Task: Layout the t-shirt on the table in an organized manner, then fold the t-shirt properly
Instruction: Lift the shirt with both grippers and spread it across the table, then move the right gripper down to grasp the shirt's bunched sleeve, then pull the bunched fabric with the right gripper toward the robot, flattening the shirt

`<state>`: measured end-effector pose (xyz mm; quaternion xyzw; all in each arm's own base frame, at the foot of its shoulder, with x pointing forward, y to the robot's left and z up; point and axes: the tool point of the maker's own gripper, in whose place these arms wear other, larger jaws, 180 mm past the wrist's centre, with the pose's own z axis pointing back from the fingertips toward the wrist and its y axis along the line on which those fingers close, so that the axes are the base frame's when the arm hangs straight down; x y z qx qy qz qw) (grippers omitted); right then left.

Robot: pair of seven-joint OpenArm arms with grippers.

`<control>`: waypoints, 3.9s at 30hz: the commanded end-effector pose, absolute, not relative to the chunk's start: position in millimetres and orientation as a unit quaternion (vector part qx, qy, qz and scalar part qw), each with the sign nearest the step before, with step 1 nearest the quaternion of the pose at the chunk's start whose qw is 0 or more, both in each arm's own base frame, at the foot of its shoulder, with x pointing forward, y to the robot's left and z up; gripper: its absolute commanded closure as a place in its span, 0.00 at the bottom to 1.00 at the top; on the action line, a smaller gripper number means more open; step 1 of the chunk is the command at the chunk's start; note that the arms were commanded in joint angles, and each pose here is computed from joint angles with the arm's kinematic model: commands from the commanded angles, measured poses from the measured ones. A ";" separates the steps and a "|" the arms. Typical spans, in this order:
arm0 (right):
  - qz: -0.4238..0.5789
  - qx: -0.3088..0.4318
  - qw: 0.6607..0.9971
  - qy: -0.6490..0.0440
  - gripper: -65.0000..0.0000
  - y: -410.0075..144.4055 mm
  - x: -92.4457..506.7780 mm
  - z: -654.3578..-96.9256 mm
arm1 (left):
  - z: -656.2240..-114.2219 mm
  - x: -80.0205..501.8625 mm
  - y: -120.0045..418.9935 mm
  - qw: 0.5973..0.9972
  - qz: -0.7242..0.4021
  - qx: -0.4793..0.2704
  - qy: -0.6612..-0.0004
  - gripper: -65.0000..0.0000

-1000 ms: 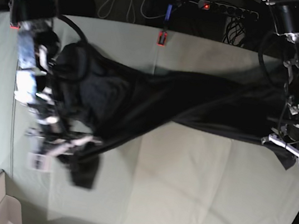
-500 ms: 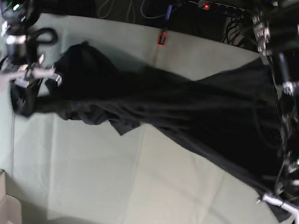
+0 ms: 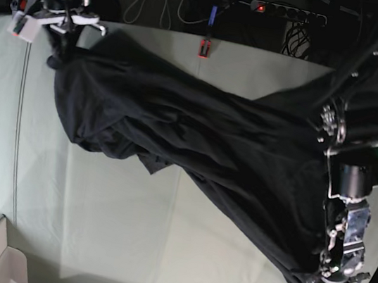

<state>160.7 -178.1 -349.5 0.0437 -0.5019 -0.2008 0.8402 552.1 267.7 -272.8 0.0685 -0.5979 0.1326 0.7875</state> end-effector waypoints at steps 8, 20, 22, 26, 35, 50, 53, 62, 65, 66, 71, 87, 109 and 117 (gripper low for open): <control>-0.201 0.068 0.856 -0.471 1.00 -158.0 149.3 -374.2 | -290.9 568.7 253.3 0.811 0.135 0.046 -0.567 0.64; -0.160 0.057 0.864 -0.474 0.78 -170.6 152.8 -371.7 | -373.7 463.6 273.2 0.887 0.188 0.031 -0.420 0.55; -0.153 0.054 0.864 -0.476 0.71 -174.3 154.1 -370.5 | -370.0 432.2 279.6 0.882 0.215 0.013 -0.420 0.55; -0.137 0.049 0.859 -0.491 0.63 -181.0 164.9 -364.2 | -359.8 372.0 274.0 0.871 0.221 -0.012 -0.440 0.55; -0.102 0.047 0.842 -0.527 0.62 -188.6 199.8 -346.5 | -410.6 237.6 301.6 0.887 0.281 0.018 -0.366 0.55; -0.077 0.073 0.863 -0.493 0.51 -176.2 264.2 -336.9 | -475.7 200.2 283.5 0.902 0.332 -0.010 -0.276 0.56; -0.066 0.068 0.856 -0.508 0.51 -180.8 277.0 -326.7 | -478.4 208.3 264.5 0.910 0.310 -0.024 -0.273 0.56; -0.010 0.066 0.874 -0.482 0.46 -175.5 331.9 -357.5 | -503.9 202.6 230.8 0.929 0.284 -0.050 -0.231 0.66; 0.045 0.066 0.885 -0.459 0.43 -159.0 347.9 -373.5 | -501.9 200.6 236.7 0.929 0.284 -0.044 -0.234 0.78; 0.066 0.063 0.888 -0.451 0.43 -154.9 352.5 -378.5 | -501.7 200.1 237.1 0.929 0.285 -0.044 -0.234 0.82; 0.151 0.066 0.894 -0.418 0.43 -126.8 367.3 -398.8 | -498.7 196.5 255.0 0.924 0.298 -0.031 -0.237 1.00; 0.256 -0.010 0.877 -0.406 0.47 -114.0 385.6 -449.4 | -488.9 185.1 300.1 0.900 0.354 0.001 -0.254 1.00; 0.157 -0.049 0.805 -0.570 1.00 -188.6 517.1 -277.1 | -448.0 188.5 341.4 0.869 0.384 0.035 -0.311 1.00; 0.133 -0.057 0.792 -0.593 1.00 -202.4 553.5 -232.3 | -426.9 200.2 345.4 0.863 0.371 0.042 -0.341 1.00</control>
